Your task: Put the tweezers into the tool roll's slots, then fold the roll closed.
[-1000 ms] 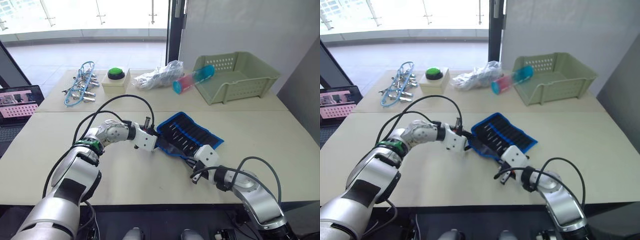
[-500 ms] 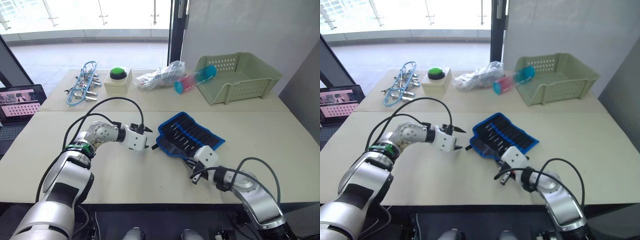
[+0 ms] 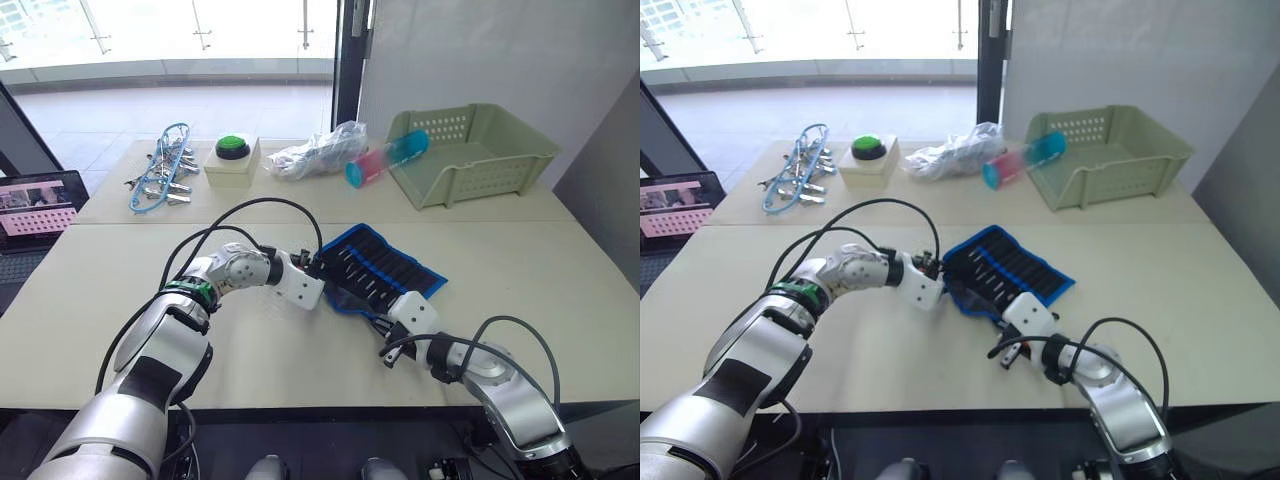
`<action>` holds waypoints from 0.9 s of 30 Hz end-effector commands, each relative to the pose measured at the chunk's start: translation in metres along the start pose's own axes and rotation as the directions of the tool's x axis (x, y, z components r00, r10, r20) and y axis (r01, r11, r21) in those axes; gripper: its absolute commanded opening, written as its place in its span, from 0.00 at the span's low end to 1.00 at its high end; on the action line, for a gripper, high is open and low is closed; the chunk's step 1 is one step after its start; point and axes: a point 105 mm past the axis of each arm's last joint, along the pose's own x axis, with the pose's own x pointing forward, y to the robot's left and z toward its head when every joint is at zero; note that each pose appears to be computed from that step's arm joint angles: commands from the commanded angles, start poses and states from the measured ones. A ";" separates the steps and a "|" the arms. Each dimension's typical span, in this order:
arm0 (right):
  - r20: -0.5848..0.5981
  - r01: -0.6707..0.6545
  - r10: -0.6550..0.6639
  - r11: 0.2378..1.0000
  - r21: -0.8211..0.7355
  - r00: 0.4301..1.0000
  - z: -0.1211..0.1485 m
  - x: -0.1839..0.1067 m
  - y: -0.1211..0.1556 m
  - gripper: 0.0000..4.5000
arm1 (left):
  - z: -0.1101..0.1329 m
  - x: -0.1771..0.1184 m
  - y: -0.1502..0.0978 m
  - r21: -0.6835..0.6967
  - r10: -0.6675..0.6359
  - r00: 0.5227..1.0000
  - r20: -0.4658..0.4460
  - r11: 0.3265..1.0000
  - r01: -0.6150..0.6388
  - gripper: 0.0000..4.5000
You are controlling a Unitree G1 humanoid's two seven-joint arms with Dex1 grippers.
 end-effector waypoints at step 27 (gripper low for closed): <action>0.054 -0.045 0.053 0.990 -0.135 0.997 0.013 0.014 -0.025 0.00 | -0.014 -0.078 -0.074 -0.580 -0.028 0.998 0.049 0.813 0.051 0.01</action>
